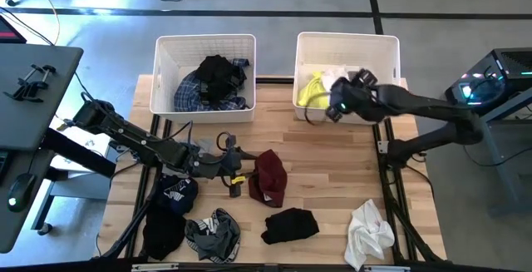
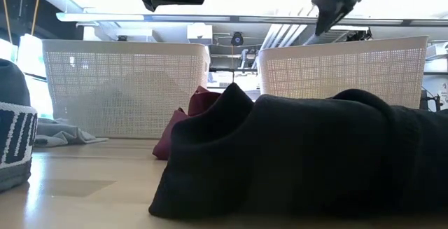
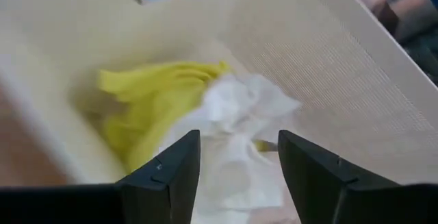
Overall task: Sort clothes
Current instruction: Put the red underwear into the left white bin
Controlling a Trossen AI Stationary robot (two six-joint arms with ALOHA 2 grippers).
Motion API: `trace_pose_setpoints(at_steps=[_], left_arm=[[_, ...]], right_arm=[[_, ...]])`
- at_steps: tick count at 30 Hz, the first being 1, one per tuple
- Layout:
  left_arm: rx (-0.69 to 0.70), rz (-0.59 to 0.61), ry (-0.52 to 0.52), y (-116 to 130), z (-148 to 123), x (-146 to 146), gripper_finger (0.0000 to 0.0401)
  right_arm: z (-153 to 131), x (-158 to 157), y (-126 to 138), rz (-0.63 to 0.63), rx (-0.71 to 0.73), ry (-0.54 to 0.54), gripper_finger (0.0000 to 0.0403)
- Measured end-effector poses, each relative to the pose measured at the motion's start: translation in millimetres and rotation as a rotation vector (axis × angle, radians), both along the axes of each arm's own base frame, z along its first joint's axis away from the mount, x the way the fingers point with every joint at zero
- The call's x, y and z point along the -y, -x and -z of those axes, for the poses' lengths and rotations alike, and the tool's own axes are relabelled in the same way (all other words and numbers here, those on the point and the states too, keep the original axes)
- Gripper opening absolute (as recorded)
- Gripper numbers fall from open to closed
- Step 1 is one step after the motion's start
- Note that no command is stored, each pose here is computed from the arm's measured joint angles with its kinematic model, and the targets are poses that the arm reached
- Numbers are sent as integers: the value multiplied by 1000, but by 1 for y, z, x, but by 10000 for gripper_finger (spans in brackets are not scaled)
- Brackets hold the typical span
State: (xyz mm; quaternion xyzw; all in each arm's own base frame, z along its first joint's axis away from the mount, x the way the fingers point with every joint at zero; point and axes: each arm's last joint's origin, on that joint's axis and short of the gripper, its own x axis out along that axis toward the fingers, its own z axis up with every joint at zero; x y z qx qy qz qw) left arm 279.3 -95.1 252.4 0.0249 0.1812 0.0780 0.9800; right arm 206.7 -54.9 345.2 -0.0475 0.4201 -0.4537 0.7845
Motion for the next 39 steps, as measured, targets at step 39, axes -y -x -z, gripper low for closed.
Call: trace_pose_setpoints(at_steps=[39], left_arm=[[-19, 97, -214, -18, 29, 24, 195]], right_arm=[[176, -211, -34, -811, 806, -125, 185]])
